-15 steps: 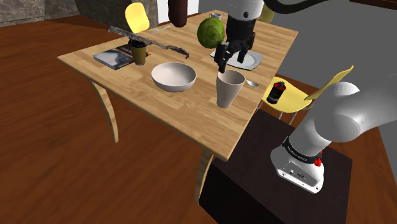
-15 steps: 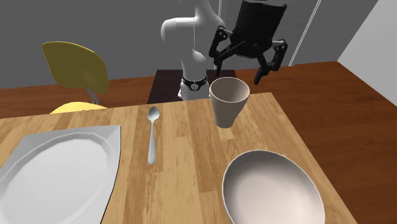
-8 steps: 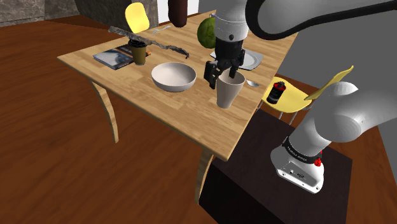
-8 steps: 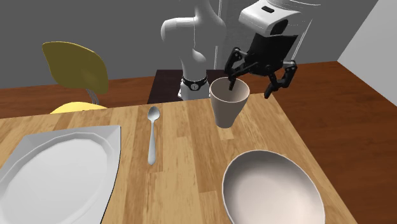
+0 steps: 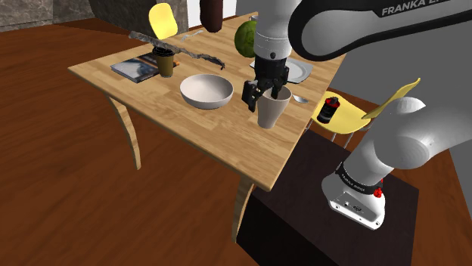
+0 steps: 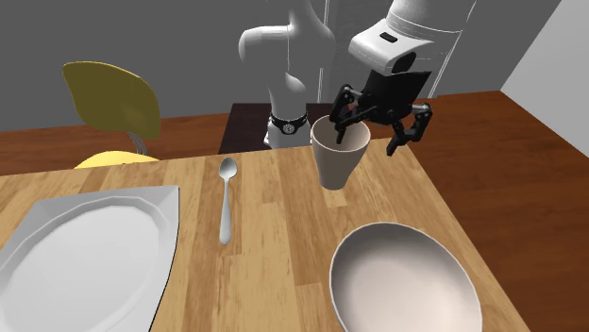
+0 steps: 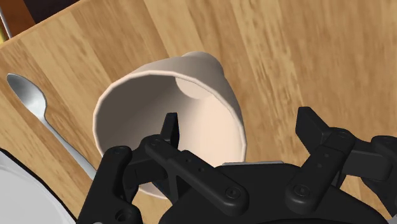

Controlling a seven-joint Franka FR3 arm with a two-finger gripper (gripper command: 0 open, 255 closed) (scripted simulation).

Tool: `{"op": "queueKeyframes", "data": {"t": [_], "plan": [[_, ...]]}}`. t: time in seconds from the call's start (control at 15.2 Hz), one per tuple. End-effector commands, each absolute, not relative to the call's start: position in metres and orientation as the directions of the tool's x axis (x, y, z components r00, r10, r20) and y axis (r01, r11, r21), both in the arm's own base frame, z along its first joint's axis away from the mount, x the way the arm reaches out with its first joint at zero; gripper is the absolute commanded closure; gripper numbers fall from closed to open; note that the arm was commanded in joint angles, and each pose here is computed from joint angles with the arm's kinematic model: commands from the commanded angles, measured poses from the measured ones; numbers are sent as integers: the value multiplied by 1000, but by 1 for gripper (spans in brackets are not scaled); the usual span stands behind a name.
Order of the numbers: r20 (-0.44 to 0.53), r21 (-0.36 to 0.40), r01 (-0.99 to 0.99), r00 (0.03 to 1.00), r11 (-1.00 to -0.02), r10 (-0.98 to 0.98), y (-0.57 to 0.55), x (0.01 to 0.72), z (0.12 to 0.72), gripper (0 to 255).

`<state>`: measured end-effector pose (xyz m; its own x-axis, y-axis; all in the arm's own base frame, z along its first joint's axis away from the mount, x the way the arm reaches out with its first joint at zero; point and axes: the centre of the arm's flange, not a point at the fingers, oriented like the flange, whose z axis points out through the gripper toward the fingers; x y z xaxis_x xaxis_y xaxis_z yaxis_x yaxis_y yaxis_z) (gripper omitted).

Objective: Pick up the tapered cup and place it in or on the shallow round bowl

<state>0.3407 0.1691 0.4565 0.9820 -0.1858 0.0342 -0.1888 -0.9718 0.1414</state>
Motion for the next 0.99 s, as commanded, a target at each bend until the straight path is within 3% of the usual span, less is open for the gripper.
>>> {"op": "queueKeyframes", "data": {"t": [0.0,0.13,0.2,0.92], "plan": [[34,141,-189,982,-972,-186,169,341,456,0],[34,141,-189,982,-972,-186,169,341,456,0],[34,141,-189,982,-972,-186,169,341,456,255],[34,141,-189,982,-972,-186,169,341,467,255]]}}
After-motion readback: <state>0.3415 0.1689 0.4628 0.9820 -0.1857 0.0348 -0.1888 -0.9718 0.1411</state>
